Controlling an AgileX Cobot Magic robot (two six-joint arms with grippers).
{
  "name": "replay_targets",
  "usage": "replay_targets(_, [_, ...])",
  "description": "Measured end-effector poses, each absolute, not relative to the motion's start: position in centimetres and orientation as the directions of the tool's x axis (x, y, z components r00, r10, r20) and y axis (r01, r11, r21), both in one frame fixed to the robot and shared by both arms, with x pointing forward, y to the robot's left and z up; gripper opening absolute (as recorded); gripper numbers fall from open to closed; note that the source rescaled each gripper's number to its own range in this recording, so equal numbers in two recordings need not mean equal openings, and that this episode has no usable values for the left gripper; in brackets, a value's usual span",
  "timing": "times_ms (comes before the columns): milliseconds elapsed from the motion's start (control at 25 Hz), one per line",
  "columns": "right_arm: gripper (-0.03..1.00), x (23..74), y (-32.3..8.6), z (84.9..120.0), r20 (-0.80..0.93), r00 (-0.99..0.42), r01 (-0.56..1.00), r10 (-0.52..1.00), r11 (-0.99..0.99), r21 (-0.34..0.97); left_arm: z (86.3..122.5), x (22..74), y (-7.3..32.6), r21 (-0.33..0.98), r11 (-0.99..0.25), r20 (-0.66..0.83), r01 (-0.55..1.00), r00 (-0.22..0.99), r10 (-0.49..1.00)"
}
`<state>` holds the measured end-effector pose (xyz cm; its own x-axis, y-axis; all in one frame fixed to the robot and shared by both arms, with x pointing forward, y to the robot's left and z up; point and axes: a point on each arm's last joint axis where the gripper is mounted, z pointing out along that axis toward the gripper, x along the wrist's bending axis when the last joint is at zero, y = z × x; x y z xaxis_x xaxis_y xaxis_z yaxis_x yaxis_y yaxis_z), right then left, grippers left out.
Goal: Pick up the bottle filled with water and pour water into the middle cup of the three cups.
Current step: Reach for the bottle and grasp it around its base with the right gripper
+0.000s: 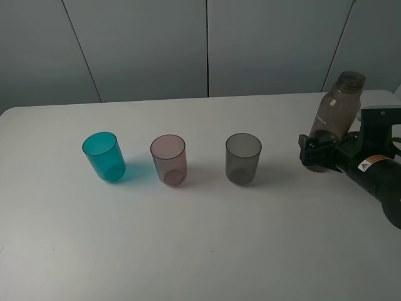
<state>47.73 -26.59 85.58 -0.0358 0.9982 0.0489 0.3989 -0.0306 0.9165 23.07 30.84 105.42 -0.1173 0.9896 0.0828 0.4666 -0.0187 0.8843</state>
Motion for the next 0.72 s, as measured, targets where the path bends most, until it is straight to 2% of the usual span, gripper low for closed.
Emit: replay_targets(720, [1.0,49.4,-26.3,86.1,0.062,-0.035,0.345,0.997,-0.046,0.937,105.4,23.1,30.8,0.885,-0.012,0.077,0.466,-0.12,0.99])
